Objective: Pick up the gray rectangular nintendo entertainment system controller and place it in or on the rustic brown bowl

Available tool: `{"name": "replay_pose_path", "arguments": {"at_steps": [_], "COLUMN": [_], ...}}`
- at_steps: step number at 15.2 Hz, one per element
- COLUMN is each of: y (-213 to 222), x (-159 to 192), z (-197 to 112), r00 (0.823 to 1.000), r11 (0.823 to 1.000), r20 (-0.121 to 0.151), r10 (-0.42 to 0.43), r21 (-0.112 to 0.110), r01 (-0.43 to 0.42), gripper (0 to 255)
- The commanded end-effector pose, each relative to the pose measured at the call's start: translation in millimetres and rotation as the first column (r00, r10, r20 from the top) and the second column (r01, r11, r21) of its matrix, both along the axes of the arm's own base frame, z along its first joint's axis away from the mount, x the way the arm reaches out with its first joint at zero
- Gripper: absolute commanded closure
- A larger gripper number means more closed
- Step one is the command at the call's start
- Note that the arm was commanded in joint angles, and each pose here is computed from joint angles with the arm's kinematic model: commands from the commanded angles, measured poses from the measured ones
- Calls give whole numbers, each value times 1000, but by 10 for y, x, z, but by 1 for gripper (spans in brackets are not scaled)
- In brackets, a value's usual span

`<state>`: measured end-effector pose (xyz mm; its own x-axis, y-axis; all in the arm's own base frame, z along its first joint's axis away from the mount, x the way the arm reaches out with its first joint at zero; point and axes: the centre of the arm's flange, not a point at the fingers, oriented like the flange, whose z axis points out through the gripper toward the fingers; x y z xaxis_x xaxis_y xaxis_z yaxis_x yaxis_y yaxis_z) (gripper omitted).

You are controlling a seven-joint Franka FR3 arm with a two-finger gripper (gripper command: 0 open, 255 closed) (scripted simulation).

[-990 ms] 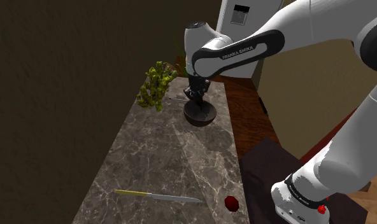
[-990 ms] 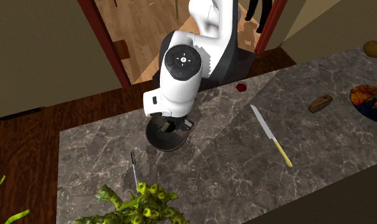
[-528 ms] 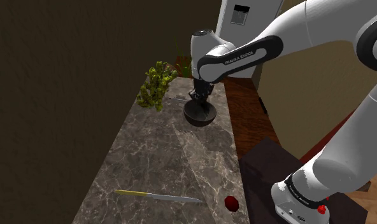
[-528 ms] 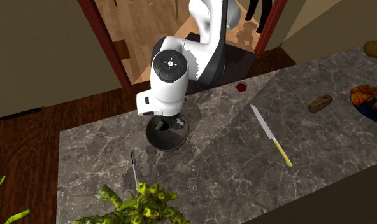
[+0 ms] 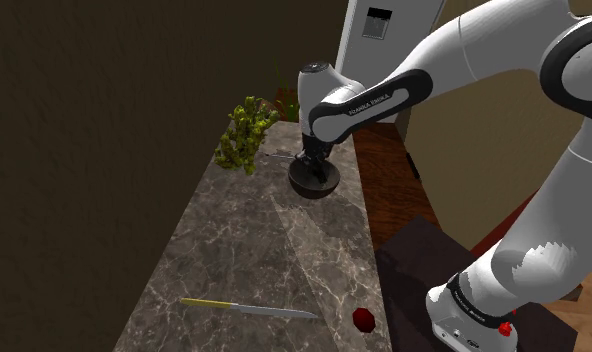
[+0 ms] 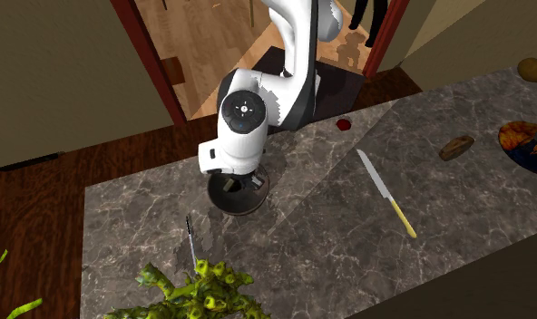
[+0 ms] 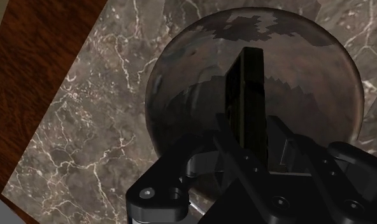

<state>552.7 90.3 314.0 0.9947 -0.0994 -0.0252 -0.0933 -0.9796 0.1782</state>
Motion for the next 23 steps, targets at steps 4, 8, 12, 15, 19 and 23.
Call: {"name": "replay_pose_path", "arguments": {"at_steps": [4, 8, 12, 15, 19, 23], "y": [1, 1, 1, 70, 89, 89], "x": [-5, -5, -5, 11, 16, 16], "z": [-17, -17, -17, 372, 475, 475], "r00": [1000, 1000, 1000, 1000, 1000, 1000], "r11": [1000, 1000, 1000, 1000, 1000, 1000], "r20": [1, 1, 1, 1, 1, 1], "r10": [0, 0, 0, 0, 0, 0], "r21": [0, 0, 0, 0, 0, 0], "r01": [0, 0, 0, 0, 0, 0], "gripper": [255, 0, 0, 0, 0, 0]}}
